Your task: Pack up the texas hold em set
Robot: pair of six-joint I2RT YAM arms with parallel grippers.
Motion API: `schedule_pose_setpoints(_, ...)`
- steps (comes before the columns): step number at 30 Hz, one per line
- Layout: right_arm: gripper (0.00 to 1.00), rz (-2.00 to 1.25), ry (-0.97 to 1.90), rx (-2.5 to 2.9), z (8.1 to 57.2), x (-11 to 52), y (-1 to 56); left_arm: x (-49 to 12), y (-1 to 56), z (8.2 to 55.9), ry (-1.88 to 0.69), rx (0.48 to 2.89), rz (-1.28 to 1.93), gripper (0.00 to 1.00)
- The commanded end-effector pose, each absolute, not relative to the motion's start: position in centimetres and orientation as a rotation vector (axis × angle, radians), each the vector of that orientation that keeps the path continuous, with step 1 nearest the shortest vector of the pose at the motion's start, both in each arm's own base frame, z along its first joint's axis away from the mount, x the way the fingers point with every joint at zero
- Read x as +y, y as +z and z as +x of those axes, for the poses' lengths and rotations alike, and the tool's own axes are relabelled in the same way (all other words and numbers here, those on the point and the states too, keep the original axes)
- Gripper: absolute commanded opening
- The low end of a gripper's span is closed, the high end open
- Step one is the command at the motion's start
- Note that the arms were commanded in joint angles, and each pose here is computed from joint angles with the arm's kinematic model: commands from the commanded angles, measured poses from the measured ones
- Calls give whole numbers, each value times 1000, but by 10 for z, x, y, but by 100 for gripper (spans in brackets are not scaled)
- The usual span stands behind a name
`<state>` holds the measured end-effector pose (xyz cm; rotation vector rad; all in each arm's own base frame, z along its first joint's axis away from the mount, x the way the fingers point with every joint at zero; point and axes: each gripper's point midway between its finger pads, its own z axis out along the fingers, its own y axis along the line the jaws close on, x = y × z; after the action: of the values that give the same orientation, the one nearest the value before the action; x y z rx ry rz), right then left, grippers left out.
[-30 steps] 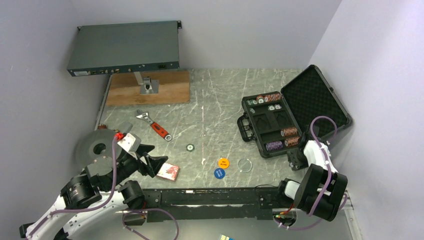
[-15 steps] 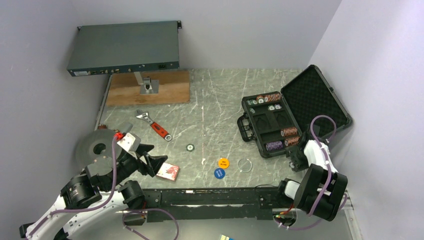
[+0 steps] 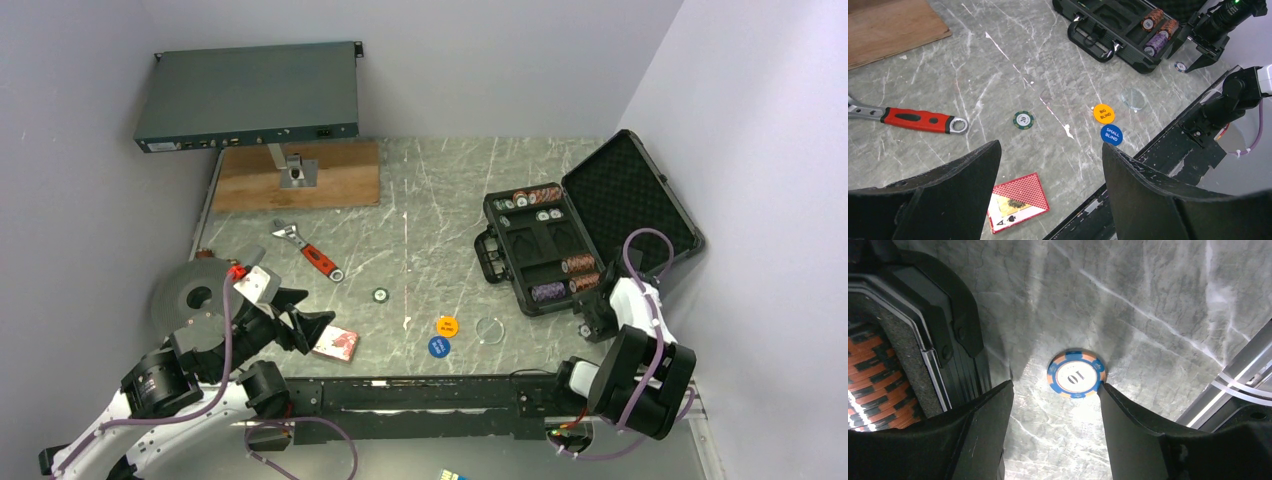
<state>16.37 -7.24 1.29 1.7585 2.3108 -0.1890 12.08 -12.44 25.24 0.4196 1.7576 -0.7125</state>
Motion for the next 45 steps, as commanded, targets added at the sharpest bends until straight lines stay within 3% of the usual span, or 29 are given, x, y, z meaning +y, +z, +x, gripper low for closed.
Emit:
schedule_pose_setpoints(1, 67, 1762, -194, 2261, 166, -82, 19, -123, 253, 122, -703, 1758, 409, 80)
schedule_pose_setpoints(10, 70, 1720, -208, 2236, 171, -92, 47, -123, 251, 124, -692, 1766, 408, 80)
schedule_pose_setpoints(15, 70, 1762, -195, 2263, 167, -86, 30, -124, 251, 123, -697, 1764, 413, 80)
schedule_pose_setpoints(24, 59, 1796, -169, 2281, 165, -80, 8, -121, 253, 123, -699, 1757, 399, 80)
schedule_pose_setpoints(32, 57, 1808, -228, 2277, 159, -85, 4, -121, 253, 122, -702, 1756, 397, 80)
schedule_pose_setpoints(40, 24, 1828, -261, 2294, 154, -86, 0, -119, 253, 122, -699, 1754, 391, 80)
schedule_pose_setpoints(45, 14, 1825, -234, 2305, 155, -83, 1, -119, 254, 122, -701, 1753, 391, 80)
